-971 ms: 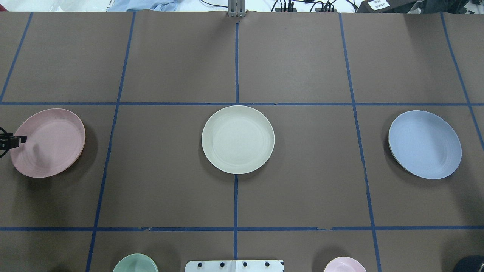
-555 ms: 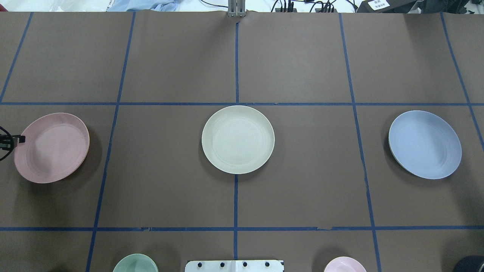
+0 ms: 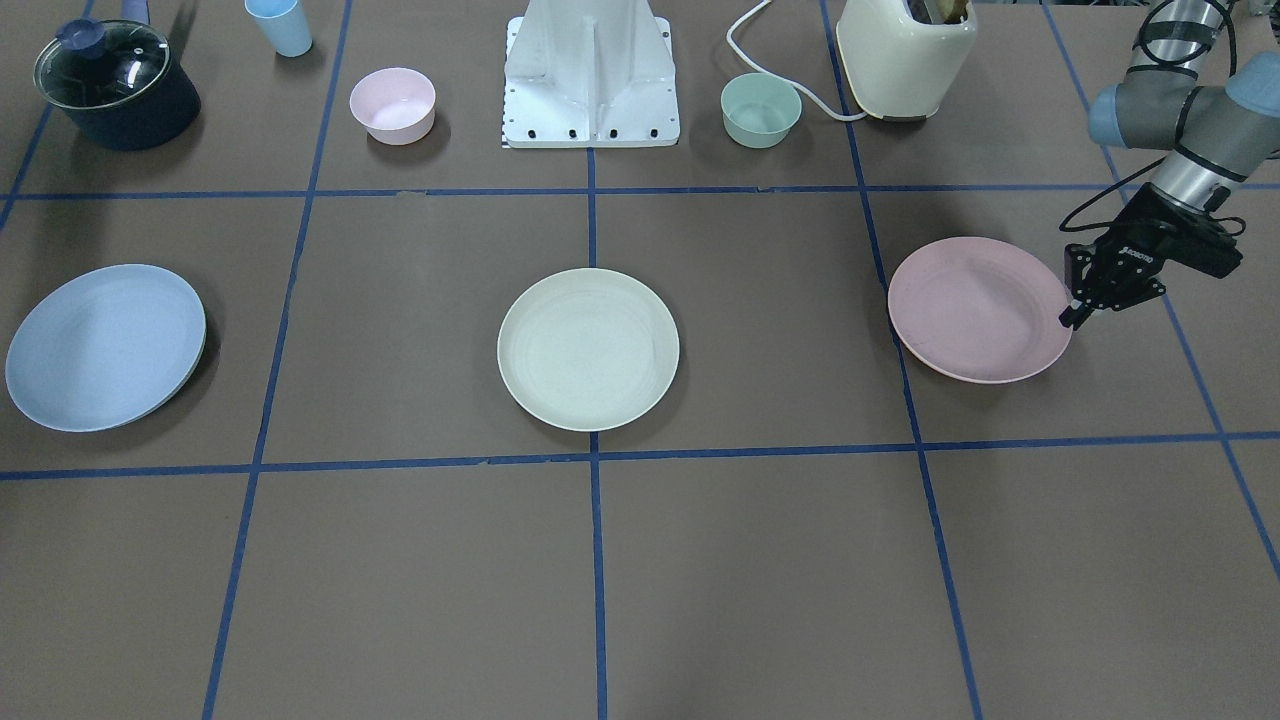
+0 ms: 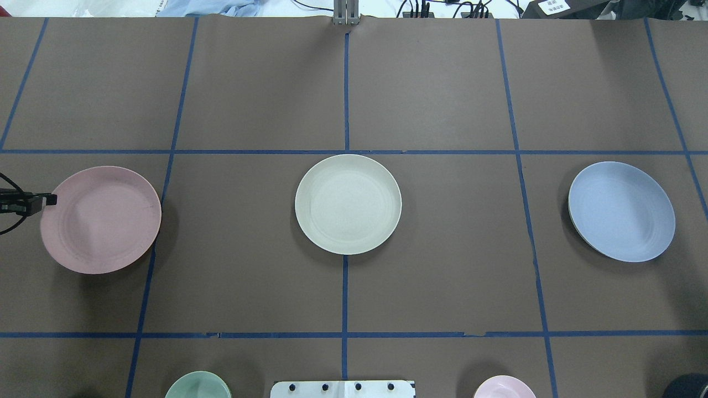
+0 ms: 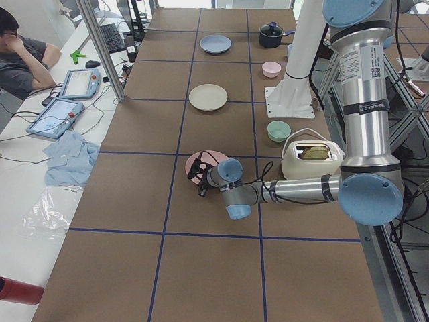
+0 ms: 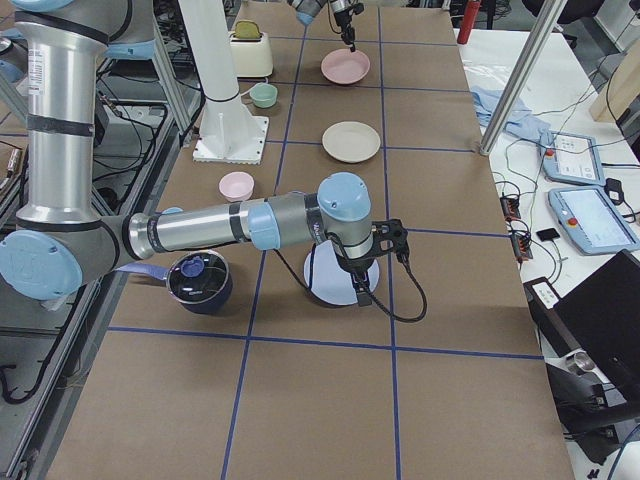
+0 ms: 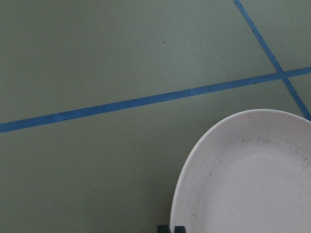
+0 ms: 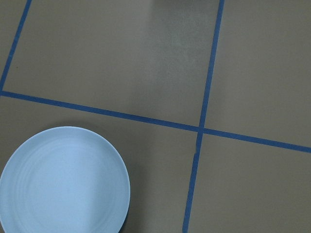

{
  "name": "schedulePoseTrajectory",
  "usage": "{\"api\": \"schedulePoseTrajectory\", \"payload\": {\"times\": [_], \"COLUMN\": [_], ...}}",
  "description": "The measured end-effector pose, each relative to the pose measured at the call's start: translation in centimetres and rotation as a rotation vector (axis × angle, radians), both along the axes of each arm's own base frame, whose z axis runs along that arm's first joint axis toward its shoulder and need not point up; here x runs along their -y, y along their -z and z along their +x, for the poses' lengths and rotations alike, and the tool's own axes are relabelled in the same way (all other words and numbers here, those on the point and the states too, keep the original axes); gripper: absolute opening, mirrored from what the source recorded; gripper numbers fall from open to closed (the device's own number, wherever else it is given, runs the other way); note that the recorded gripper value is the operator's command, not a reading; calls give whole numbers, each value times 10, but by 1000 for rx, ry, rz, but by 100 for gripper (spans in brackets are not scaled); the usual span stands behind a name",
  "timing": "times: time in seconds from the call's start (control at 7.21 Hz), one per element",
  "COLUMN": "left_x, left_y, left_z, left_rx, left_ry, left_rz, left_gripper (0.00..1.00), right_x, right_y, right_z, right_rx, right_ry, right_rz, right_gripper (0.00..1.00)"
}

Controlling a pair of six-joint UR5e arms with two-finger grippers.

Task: Stack three plates with pink and blue
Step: 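Slide the pink plate with the left gripper toward the cream plate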

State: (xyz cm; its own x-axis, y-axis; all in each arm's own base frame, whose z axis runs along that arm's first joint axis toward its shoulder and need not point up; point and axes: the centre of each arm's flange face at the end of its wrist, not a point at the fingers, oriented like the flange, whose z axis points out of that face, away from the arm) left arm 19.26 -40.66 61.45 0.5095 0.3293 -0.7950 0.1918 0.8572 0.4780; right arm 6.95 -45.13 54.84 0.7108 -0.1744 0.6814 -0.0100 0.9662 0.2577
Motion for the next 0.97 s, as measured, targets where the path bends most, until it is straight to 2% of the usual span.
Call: {"api": "schedulePoseTrajectory", "payload": {"times": [0.28, 0.55, 0.69, 0.97], "left_x": [18, 43, 50, 48], "left_y": [70, 165, 206, 284], "left_z": [15, 42, 72, 167], "left_rx": [-13, -74, -116, -164], "left_ry": [-9, 19, 9, -7], "left_rz": [-13, -96, -135, -221], "left_gripper": [0, 0, 0, 0], "right_x": [0, 0, 0, 0], "right_y": [0, 0, 0, 0], "right_z": [0, 0, 0, -1], "right_rx": [1, 2, 2, 2], "right_ry": [-1, 0, 0, 0], "right_rz": [0, -1, -2, -2], "right_gripper": [100, 100, 100, 100]}}
